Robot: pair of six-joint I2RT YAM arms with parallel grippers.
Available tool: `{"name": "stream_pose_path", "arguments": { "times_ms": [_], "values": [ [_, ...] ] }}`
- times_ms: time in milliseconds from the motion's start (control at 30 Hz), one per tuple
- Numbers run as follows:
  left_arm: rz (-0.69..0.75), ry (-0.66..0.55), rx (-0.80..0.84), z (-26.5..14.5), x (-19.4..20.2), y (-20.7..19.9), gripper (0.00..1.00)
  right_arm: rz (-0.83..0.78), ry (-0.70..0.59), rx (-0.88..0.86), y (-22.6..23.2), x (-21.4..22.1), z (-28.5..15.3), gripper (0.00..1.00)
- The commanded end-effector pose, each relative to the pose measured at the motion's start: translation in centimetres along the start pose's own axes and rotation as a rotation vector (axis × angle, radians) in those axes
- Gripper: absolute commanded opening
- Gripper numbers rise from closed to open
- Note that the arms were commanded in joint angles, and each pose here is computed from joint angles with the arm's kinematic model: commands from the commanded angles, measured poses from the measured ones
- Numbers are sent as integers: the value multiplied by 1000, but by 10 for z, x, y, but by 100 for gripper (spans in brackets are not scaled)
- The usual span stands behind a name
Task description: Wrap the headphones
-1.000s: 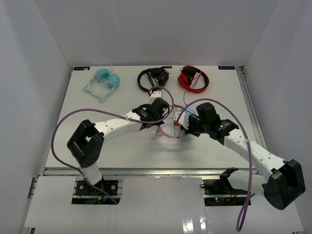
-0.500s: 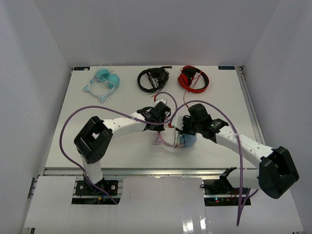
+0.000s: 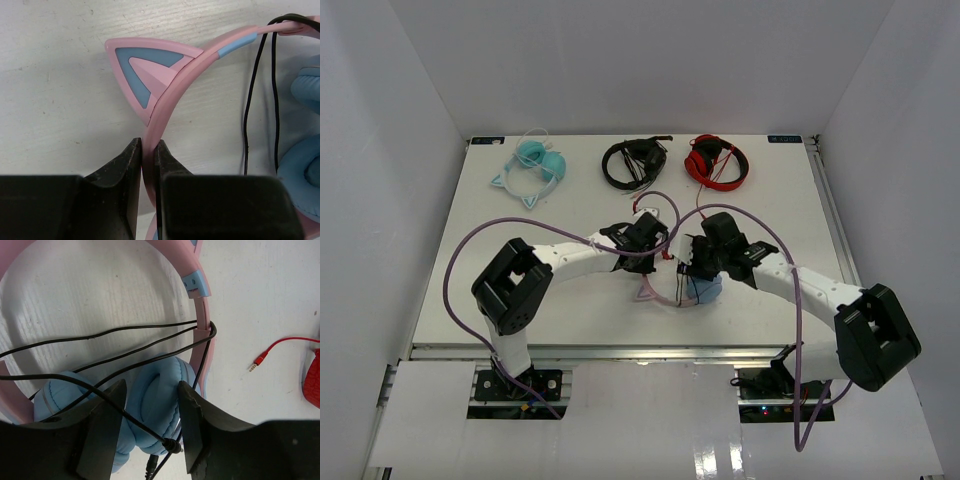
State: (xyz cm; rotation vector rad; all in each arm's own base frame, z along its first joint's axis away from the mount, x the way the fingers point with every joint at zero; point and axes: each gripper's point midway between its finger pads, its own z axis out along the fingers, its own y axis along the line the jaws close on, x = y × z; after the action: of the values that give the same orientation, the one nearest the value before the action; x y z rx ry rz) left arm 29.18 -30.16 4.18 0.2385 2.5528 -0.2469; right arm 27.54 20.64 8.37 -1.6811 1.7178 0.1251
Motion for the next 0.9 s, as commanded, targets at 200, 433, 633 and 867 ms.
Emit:
{"name": "stream_pose_path", "arguments": {
  "times_ms": [200, 433, 633, 867],
  "values": [
    [-38, -26, 36, -10, -4, -7, 14, 96, -107, 104, -42, -25, -24, 66],
    [-53, -27, 37, -14, -5, -2, 31, 176, -167, 85, -51, -33, -35, 73],
    [-44, -34, 49, -20, -9, -2, 51, 223, -225, 26, -50, -41, -41, 76],
    [-29, -49, 89, -31, -18, -8, 73, 275, -288, -8, -57, -51, -57, 77]
  ]
}}
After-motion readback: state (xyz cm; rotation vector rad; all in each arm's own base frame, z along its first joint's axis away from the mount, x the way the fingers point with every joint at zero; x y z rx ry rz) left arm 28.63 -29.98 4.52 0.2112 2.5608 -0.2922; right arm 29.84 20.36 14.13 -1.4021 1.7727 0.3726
